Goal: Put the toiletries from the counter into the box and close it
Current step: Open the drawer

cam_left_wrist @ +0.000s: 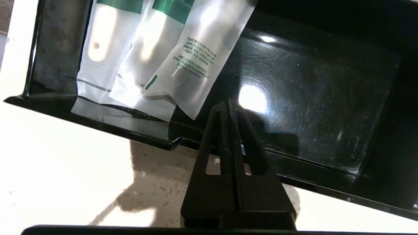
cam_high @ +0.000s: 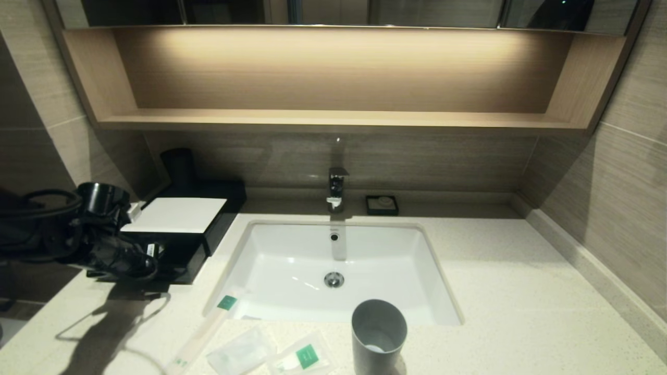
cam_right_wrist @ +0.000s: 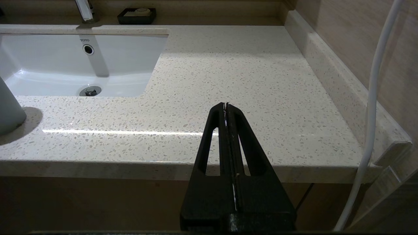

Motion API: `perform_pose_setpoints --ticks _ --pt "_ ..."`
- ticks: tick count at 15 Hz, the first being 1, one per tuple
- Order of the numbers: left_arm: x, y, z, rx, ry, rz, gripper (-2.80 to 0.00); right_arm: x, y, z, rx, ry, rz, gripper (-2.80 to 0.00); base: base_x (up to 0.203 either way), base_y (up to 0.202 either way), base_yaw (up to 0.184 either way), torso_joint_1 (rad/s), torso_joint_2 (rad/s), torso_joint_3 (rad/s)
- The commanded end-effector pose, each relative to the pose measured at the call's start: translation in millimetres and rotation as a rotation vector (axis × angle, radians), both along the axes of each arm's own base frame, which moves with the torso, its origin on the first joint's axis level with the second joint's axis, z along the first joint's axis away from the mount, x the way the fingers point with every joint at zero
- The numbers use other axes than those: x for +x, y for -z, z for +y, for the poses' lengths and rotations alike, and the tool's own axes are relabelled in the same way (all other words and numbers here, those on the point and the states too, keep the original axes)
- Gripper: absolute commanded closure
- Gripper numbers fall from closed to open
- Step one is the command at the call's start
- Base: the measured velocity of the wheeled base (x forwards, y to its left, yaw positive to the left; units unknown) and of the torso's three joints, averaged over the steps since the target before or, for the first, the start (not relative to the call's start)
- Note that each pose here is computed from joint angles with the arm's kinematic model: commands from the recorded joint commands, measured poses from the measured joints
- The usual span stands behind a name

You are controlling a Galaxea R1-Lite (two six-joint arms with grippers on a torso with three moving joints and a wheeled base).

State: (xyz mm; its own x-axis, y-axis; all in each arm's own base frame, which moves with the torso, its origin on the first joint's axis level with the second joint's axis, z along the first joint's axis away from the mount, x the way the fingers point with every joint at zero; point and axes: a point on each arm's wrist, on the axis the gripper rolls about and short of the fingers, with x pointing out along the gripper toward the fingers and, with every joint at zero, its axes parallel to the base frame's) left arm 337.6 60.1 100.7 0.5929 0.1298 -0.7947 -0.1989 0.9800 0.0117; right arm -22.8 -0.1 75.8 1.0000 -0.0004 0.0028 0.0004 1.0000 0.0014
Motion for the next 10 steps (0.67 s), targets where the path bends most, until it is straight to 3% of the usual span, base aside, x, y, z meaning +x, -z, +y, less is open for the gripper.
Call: perform_pose_setpoints --ticks 1,10 --pt "-1 1 0 0.006 0.002 0.019 0.00 0 0 0 0.000 0.000 0.001 0.00 0.000 0.000 0.000 0.000 0.00 0.000" --pt "-7 -10 -1 -0.007 0.004 0.086 0.00 0 0 0 0.000 0.000 0.001 0.00 0.000 0.000 0.000 0.000 0.00 0.000"
